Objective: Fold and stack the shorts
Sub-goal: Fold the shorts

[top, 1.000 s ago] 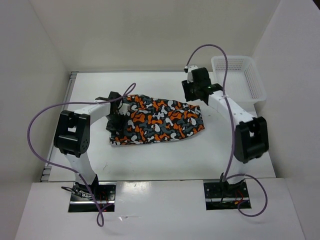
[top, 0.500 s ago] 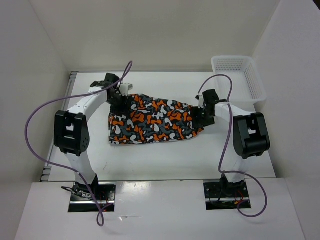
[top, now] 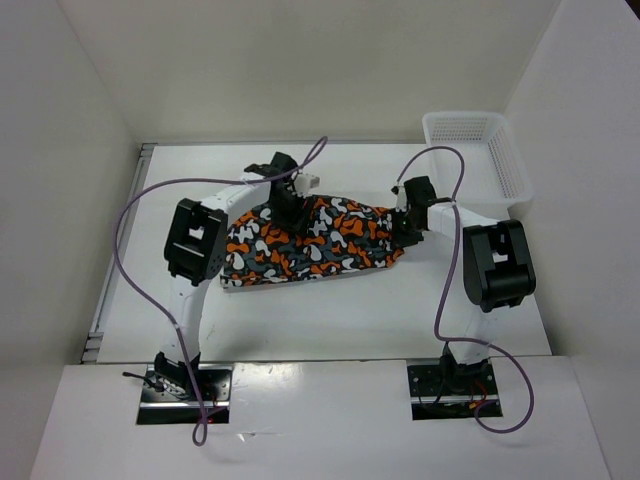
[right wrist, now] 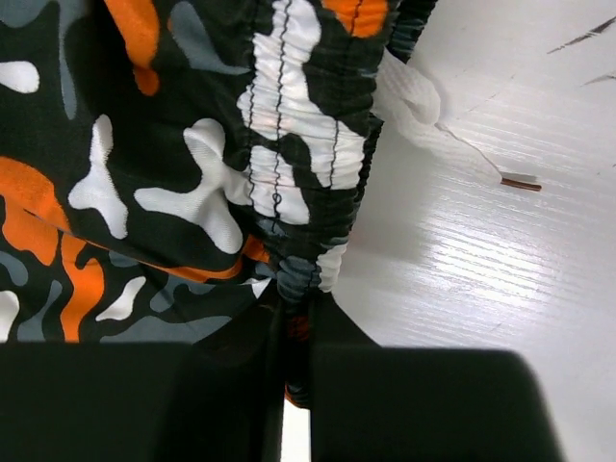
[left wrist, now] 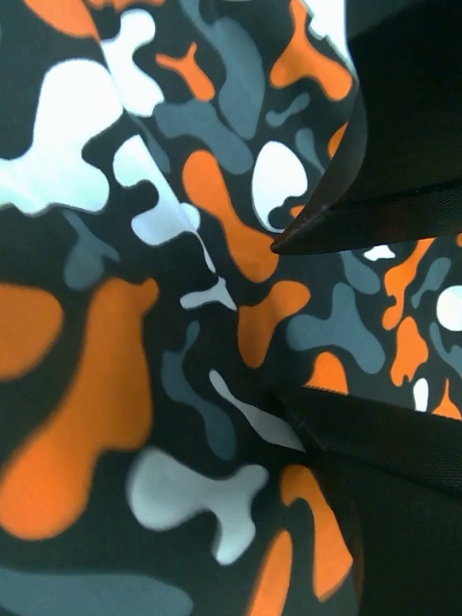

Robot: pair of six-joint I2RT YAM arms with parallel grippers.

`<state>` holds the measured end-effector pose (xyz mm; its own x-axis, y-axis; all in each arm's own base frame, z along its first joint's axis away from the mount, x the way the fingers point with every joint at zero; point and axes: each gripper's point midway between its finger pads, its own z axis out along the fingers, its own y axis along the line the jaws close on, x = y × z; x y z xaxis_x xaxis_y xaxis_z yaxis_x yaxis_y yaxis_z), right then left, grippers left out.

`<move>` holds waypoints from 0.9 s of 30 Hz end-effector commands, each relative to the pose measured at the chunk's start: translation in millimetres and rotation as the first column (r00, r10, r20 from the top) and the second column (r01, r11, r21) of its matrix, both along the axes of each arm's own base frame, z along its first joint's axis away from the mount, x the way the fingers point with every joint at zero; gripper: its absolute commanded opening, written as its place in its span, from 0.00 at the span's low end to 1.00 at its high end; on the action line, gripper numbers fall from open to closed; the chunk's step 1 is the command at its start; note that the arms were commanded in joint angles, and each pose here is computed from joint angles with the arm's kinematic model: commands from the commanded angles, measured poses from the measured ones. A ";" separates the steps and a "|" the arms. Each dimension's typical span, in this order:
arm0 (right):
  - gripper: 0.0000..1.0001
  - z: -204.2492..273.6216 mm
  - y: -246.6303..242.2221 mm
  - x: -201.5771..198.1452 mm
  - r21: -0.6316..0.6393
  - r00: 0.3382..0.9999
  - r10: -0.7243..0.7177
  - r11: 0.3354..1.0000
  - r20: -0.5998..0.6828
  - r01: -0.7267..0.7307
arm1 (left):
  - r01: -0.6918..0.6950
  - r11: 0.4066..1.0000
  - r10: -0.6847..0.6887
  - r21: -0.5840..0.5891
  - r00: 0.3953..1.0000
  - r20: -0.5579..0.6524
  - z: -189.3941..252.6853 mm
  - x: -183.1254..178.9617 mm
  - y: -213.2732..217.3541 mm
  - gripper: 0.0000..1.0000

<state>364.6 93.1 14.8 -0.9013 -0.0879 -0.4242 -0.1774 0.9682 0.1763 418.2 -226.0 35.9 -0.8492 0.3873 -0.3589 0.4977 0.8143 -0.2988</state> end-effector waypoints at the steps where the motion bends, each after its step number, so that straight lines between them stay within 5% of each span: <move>1: 0.02 -18.8 -3.4 -6.3 -0.032 0.999 -0.008 0.999 -0.046 0.006 | 0.012 0.999 -0.015 0.037 0.996 0.082 -3.2 18.3 -3.8 0.65; 10: 0.00 80.3 -19.5 49.8 -0.127 0.973 -0.002 0.991 0.232 0.032 | 0.044 0.995 -0.048 0.087 0.998 0.046 -46.1 14.0 -18.4 0.65; 18: 0.00 167.2 -60.8 50.9 -0.325 0.912 0.041 0.940 0.408 0.103 | 0.117 0.989 -0.095 -0.093 0.973 0.211 70.0 17.9 -53.2 0.69; 22: 0.00 202.8 -89.8 57.1 -0.456 0.871 0.067 0.870 0.487 0.188 | 0.095 0.992 -0.073 -0.088 0.973 0.221 76.7 6.1 -35.6 0.70; 27: 0.00 212.7 -105.0 67.6 -0.522 0.854 0.071 0.816 0.516 0.248 | 0.033 0.998 -0.025 -0.059 0.991 0.133 34.5 -1.5 -3.1 0.71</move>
<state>417.0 3.1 192.2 -0.6532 -0.3428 -0.6751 -0.0782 0.9174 -0.3902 414.2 -245.9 86.1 -0.7679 0.3965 -0.5031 0.5733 0.7758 -0.2637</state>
